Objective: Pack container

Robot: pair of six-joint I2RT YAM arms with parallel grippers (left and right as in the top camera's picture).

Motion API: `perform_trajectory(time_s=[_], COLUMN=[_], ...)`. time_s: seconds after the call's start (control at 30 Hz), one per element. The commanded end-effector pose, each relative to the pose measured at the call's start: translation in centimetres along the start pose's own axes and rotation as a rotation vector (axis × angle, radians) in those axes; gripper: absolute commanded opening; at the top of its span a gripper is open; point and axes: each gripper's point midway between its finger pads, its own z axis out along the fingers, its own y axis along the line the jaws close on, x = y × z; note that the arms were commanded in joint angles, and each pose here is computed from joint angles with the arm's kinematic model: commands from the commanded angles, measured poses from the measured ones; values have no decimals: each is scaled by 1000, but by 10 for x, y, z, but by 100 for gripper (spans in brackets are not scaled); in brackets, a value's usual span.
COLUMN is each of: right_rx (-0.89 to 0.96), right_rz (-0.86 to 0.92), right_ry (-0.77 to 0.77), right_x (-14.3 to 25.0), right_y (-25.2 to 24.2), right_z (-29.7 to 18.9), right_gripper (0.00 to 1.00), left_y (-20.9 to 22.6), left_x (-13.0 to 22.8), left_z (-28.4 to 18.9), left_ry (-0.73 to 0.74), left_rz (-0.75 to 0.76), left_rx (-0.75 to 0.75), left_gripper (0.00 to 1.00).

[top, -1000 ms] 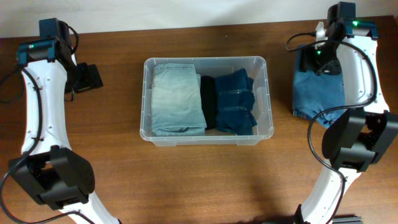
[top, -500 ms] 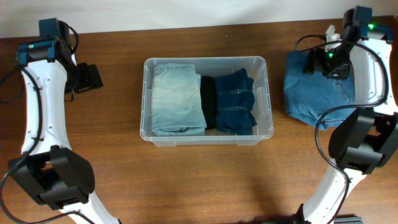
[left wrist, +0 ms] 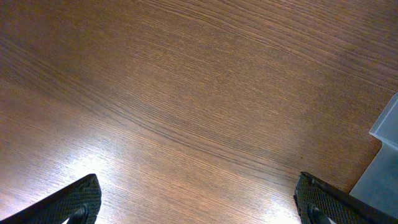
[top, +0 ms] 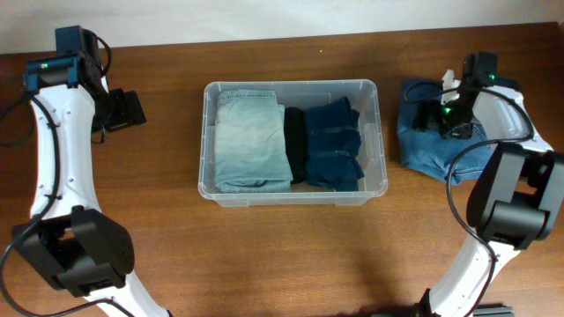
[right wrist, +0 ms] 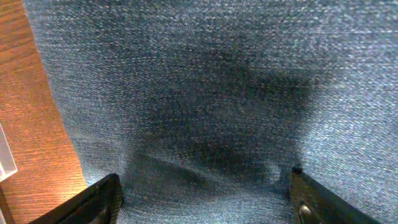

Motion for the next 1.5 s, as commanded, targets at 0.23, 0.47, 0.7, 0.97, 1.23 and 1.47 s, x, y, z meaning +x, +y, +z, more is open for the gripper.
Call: perform_trajectory(time_s=[0.23, 0.47, 0.7, 0.97, 1.23, 1.47], right_rx=[-49, -7, -99, -306, -407, -482], right_rz=[38, 175, 334, 260, 225, 220], right_ry=[-26, -90, -79, -19, 30, 1], right_x=[-32, -36, -10, 15, 36, 41], right_y=[2, -63, -131, -129, -121, -112], right_z=[-92, -131, -115, -67, -19, 0], right_gripper=[80, 84, 87, 94, 93, 87], left_y=[2, 2, 2, 2, 2, 2], left_x=[-4, -4, -4, -4, -4, -4], left_z=[-14, -14, -14, -14, -14, -14], left_ry=[-38, -38, -38, -38, -38, -38], left_rz=[-2, -2, -2, -2, -2, -2], left_rx=[-1, -1, -1, -1, -1, -1], left_gripper=[99, 99, 99, 99, 99, 99])
